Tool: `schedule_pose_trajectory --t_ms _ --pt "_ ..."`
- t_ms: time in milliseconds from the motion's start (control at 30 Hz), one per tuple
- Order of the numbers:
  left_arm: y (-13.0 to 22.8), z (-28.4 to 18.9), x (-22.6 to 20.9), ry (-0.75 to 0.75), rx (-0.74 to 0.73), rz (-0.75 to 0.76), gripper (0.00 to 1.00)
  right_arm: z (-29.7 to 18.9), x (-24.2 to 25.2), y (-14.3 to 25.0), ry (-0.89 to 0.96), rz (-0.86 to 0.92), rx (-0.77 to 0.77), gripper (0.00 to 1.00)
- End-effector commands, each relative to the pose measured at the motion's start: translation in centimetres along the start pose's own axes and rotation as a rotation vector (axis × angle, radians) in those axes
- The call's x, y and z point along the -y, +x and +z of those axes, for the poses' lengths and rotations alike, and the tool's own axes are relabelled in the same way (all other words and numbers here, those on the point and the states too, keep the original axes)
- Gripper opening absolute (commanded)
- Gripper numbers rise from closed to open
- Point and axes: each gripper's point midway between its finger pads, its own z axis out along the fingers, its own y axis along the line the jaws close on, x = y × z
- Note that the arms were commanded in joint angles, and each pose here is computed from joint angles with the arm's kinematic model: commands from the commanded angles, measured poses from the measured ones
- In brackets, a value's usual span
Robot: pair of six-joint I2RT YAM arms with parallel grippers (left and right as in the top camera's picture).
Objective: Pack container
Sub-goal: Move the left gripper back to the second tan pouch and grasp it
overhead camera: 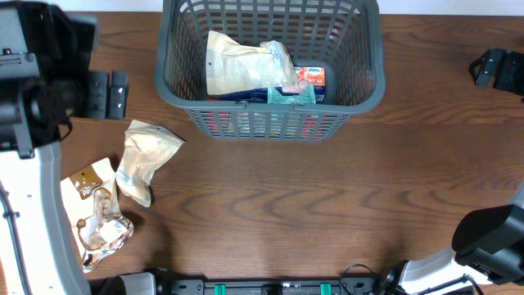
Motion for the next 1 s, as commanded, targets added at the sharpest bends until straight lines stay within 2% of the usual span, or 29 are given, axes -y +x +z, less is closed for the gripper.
schedule_pose_trajectory --t_ms 0,133,233,467,600,767,967 --pt "3.0 3.8 -0.5 0.009 -0.154 0.003 0.99 0.1 -0.1 0.1 -0.013 -0.003 -0.003 0.99" --pt "6.9 8.8 -0.4 0.044 -0.284 0.051 0.99 0.1 -0.1 0.1 -0.013 -0.003 -0.003 0.99" --pt "9.3 12.8 0.0 0.071 -0.326 0.151 0.99 0.1 -0.2 0.1 -0.015 -0.006 -0.003 0.99" --pt "12.4 19.4 2.6 0.175 -0.273 0.383 0.99 0.2 -0.7 0.0 -0.021 -0.022 -0.004 0.99" --pt "13.8 21.8 3.6 0.201 -0.258 0.391 0.99 0.2 -0.7 0.0 -0.022 -0.023 -0.004 0.99" --pt "16.8 24.5 4.7 0.253 -0.320 0.470 0.99 0.3 -0.7 0.1 -0.022 -0.023 -0.005 0.99" --pt "18.3 27.7 5.3 0.286 -0.374 0.467 0.99 0.2 -0.8 0.2 -0.023 -0.023 -0.008 0.99"
